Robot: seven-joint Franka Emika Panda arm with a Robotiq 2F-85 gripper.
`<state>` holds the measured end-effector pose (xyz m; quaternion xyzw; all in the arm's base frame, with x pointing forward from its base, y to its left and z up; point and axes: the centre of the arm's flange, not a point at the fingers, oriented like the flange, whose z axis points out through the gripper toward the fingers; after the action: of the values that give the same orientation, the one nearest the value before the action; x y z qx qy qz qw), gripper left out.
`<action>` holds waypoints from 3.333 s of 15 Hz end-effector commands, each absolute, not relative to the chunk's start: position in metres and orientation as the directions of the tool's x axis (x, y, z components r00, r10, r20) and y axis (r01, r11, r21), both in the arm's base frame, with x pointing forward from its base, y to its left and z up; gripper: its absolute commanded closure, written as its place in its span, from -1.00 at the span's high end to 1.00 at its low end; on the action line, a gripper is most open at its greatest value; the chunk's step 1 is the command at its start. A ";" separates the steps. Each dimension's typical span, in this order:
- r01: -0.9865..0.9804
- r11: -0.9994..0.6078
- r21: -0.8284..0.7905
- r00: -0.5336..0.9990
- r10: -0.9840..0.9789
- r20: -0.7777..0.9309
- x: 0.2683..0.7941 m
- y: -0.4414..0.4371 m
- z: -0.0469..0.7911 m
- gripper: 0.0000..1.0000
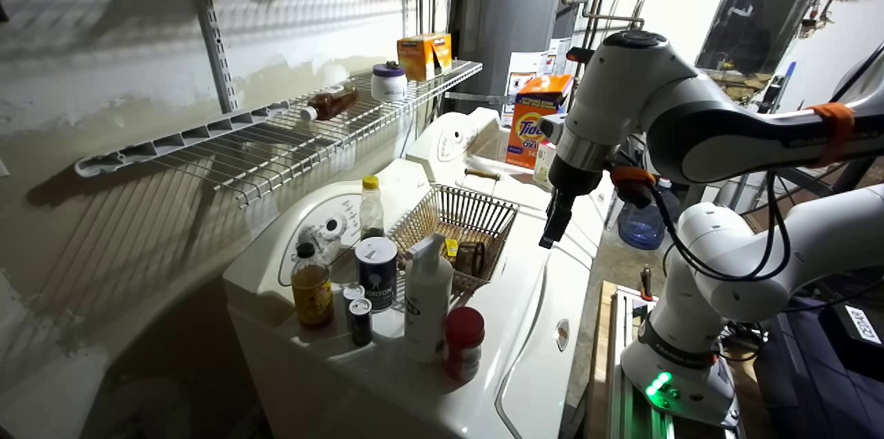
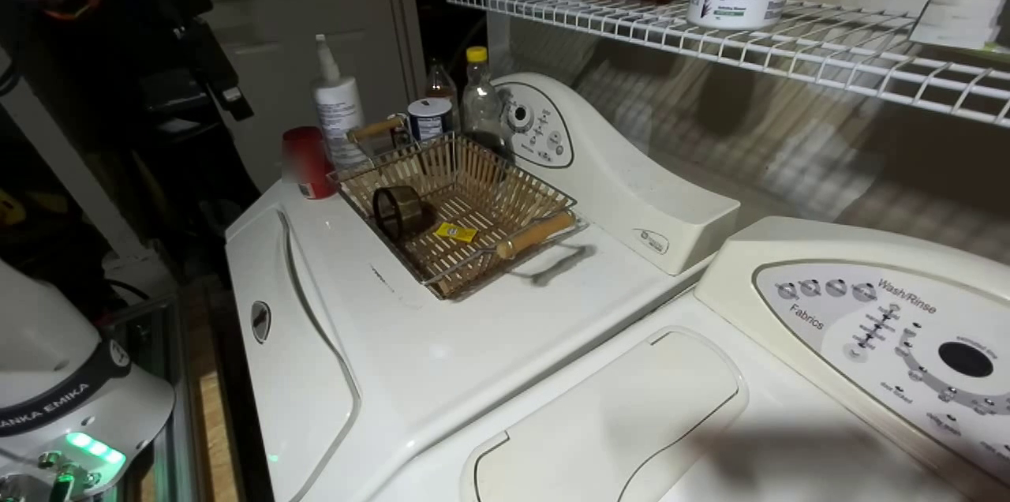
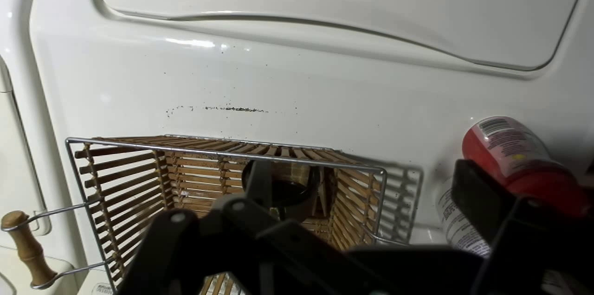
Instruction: Position the bottle bottom first on the metal rack
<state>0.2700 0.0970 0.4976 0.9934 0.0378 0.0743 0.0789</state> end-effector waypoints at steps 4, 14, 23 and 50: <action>0.230 -0.898 0.374 0.923 0.323 0.207 0.310 0.099 0.568 1.00; 0.484 -0.653 0.583 0.707 0.684 0.179 0.427 0.131 0.661 1.00; 0.512 -0.619 0.596 0.687 0.711 0.150 0.443 0.134 0.654 1.00; 0.782 -0.196 0.591 0.284 0.957 -0.057 0.607 0.073 0.667 1.00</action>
<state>0.5823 0.0798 0.6631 0.7679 0.5639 0.1558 0.2609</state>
